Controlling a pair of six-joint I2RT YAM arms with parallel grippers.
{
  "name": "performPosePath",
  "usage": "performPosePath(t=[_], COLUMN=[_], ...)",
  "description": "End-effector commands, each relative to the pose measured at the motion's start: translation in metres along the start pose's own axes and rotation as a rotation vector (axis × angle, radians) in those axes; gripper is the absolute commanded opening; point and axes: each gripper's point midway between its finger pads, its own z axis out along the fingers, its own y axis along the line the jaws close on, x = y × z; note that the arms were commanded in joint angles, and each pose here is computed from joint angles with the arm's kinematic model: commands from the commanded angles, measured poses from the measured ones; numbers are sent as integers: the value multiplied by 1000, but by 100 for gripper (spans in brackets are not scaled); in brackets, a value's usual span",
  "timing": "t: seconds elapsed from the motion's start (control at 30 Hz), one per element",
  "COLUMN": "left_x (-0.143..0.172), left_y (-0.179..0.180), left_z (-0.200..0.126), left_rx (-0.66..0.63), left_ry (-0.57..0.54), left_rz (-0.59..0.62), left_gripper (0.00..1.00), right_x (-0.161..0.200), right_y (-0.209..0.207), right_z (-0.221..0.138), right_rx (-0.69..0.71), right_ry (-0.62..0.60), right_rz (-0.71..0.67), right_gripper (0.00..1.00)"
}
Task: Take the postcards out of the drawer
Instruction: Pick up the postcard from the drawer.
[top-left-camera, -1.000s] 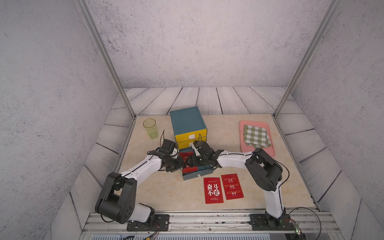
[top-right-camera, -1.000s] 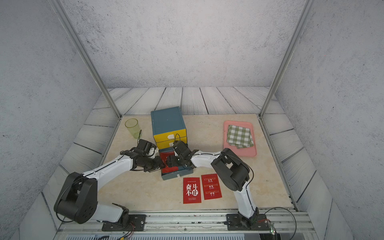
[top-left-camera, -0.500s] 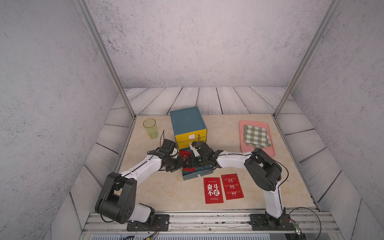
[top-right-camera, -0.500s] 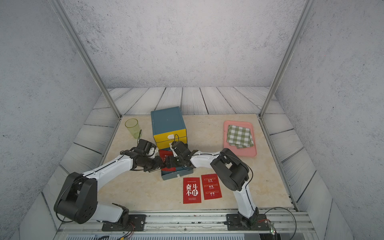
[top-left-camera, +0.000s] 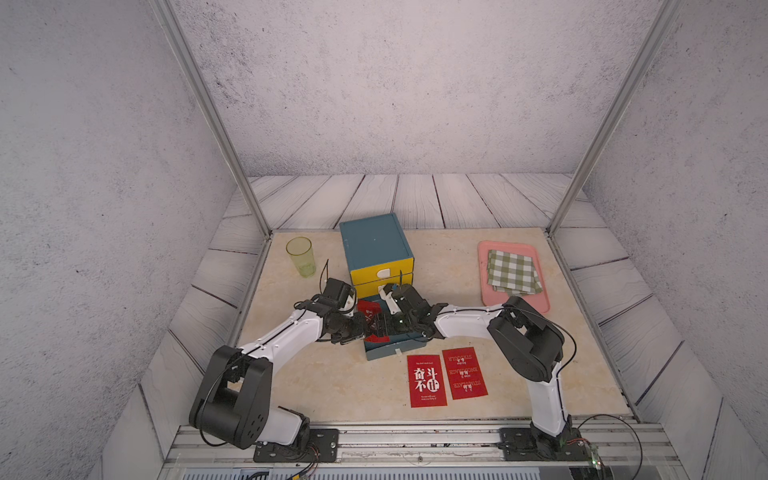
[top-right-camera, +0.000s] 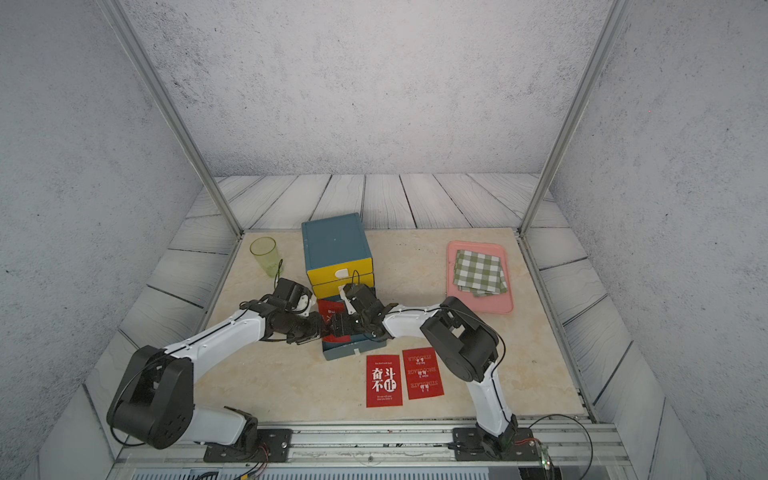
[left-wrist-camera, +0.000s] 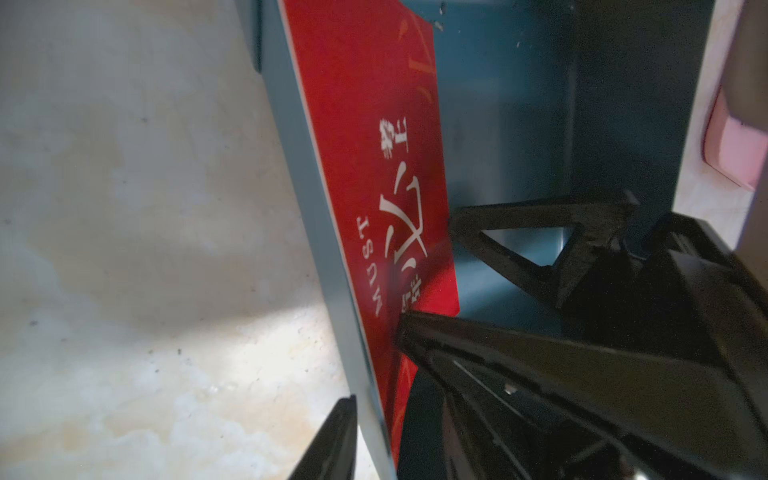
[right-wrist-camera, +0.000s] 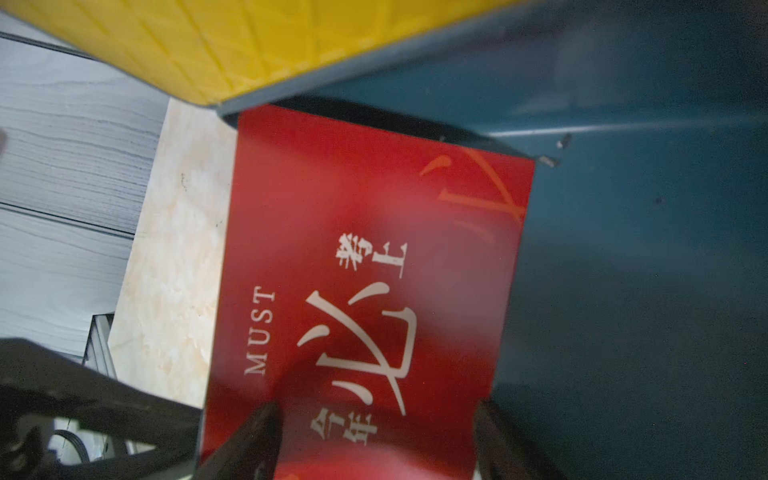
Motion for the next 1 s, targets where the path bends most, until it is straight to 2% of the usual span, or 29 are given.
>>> performPosePath(t=[0.0,0.37,0.73,0.97], left_x=[-11,-12,-13,-14], left_y=[-17,-17,-18,-18], left_z=[-9,-9,-11,-10], left_rx=[39,37,37,32], left_ry=[-40,-41,-43,-44], left_rz=[45,47,48,51], left_gripper=[40,41,41,35], right_x=[22,16,8,3], right_y=[10,22,29,36], right_z=[-4,-6,-16,-23], right_rx=[-35,-130,-155,-175], right_ry=[69,51,18,6], right_rz=[14,26,24,14], right_gripper=[77,77,77,77])
